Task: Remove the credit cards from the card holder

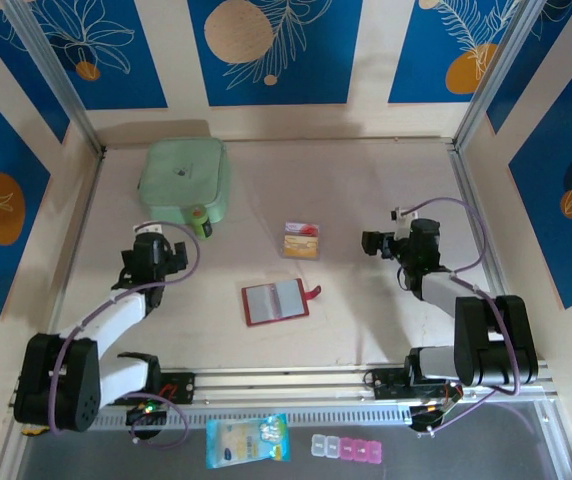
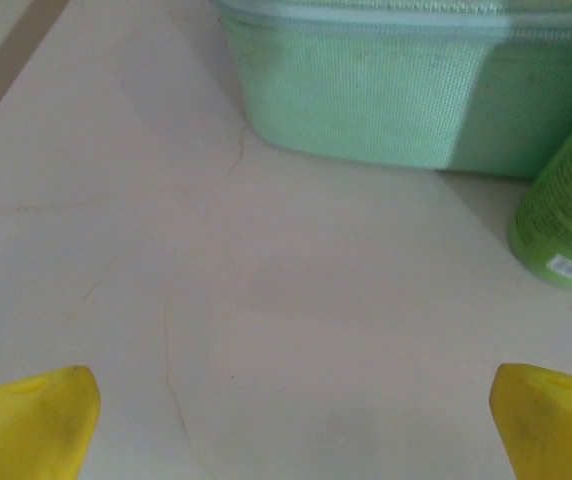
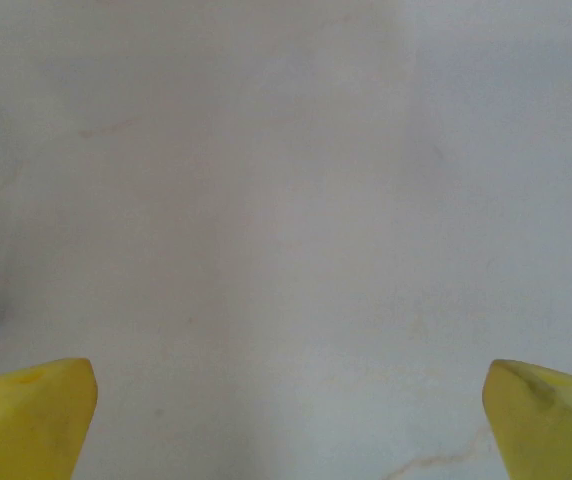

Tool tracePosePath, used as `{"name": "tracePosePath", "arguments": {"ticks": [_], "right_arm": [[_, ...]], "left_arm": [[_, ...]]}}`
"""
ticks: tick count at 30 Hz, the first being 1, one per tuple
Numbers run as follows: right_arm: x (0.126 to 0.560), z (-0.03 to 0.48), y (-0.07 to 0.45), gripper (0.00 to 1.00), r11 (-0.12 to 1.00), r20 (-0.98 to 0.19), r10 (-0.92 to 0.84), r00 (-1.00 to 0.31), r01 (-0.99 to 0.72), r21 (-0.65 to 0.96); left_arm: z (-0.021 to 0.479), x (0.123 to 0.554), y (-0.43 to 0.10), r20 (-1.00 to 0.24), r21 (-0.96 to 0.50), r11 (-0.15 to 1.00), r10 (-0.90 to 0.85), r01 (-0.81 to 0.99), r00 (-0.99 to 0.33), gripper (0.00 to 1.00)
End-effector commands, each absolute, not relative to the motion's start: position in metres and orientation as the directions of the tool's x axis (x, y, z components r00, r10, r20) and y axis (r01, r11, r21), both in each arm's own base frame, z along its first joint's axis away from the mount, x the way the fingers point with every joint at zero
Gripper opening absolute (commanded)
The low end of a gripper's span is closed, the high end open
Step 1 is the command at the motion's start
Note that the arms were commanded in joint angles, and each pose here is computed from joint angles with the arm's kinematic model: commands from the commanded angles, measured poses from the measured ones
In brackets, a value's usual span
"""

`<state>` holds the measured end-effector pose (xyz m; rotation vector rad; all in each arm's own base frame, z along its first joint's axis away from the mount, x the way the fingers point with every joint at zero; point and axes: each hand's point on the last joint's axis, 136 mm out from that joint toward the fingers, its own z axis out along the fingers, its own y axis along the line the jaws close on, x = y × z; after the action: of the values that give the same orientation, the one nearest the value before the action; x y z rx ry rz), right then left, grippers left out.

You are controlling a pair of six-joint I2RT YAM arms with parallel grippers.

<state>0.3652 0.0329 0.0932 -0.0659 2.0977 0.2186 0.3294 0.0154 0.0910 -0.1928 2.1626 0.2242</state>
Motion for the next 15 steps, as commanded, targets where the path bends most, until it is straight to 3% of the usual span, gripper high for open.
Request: {"name": "tracePosePath", "arguments": {"ticks": [1, 15], "right_arm": [[0.381, 0.119, 0.03, 0.99, 0.979, -0.919, 0.09, -0.384, -0.137, 0.153], [0.395, 0.094, 0.027, 0.99, 0.981, -0.919, 0.09, -0.385, -0.127, 0.149]], "left_arm": [[0.115, 0.355, 0.015, -0.918, 0.044, 0.979, -0.04, -0.201, -0.394, 0.99], [0.106, 0.386, -0.008, -0.958, 0.068, 0.997, 0.056, -0.031, -0.28, 0.99]]}}
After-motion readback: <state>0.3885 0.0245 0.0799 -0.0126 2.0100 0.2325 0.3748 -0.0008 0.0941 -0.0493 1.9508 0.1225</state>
